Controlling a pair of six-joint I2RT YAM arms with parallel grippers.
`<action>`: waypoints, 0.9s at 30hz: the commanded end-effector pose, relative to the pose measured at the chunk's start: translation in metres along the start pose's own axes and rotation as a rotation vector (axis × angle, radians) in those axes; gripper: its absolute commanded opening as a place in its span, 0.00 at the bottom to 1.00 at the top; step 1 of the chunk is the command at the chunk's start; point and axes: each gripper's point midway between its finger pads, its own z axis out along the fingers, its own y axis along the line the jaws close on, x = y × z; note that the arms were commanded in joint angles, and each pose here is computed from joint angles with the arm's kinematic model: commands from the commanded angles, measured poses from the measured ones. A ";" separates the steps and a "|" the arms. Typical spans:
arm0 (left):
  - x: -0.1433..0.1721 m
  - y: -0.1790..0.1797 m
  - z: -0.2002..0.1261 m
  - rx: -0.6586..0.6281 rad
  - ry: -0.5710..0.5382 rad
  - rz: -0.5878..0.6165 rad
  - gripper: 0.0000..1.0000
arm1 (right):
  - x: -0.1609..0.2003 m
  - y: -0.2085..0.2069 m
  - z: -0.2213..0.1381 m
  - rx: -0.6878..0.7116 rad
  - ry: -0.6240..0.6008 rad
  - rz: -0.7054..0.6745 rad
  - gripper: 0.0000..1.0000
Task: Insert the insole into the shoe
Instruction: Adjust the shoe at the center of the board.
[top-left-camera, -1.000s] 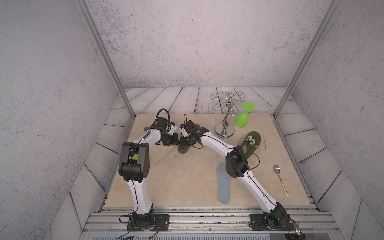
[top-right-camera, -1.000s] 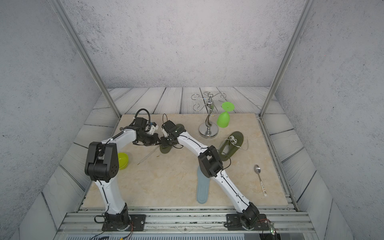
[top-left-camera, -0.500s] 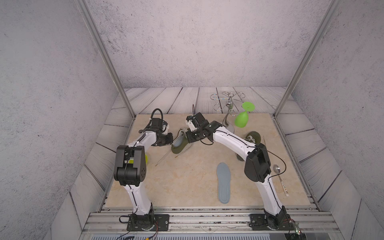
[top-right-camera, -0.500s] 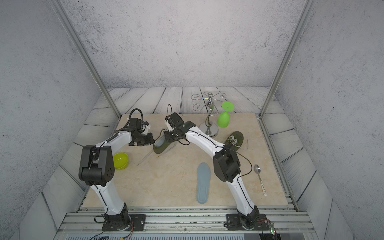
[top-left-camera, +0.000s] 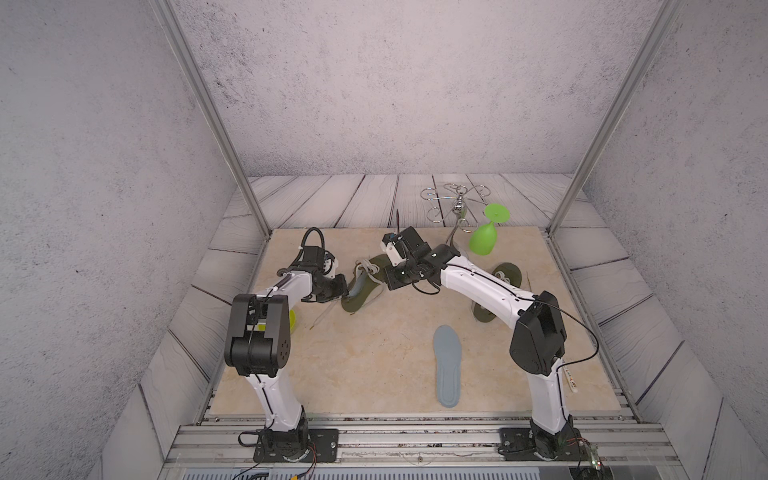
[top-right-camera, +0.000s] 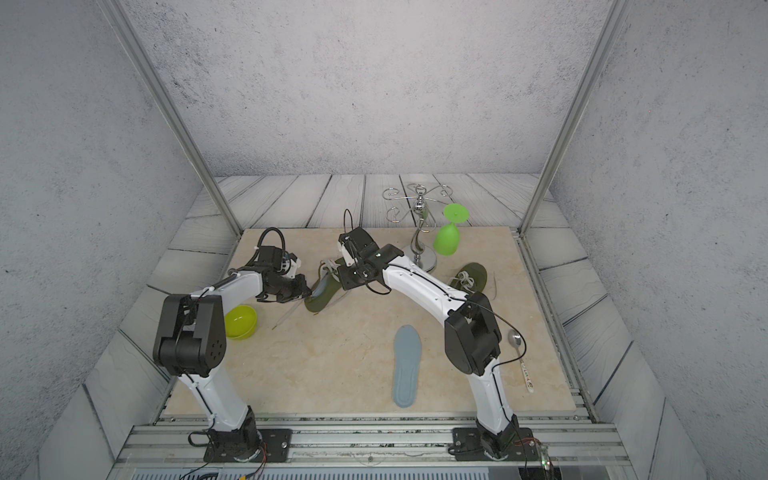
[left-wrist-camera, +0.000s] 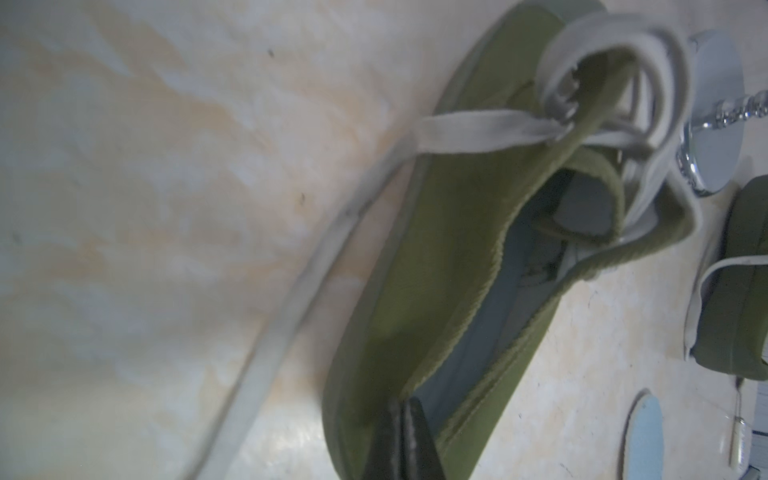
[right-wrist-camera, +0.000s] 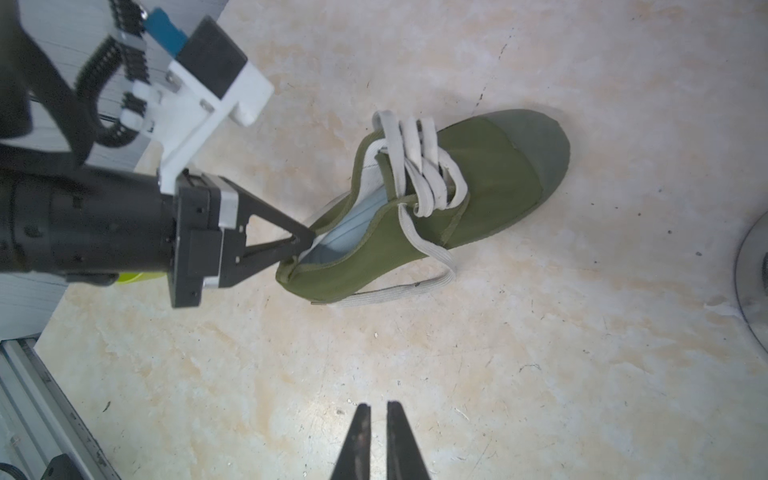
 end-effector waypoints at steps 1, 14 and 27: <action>0.005 -0.023 -0.006 0.029 -0.016 0.006 0.00 | -0.009 0.006 -0.038 0.006 -0.055 -0.011 0.14; -0.020 -0.031 -0.059 -0.130 -0.102 0.111 0.26 | 0.000 0.001 -0.046 0.018 -0.047 -0.002 0.20; -0.064 -0.086 -0.025 -0.049 -0.125 0.200 0.00 | 0.026 -0.021 -0.078 0.068 -0.062 0.029 0.22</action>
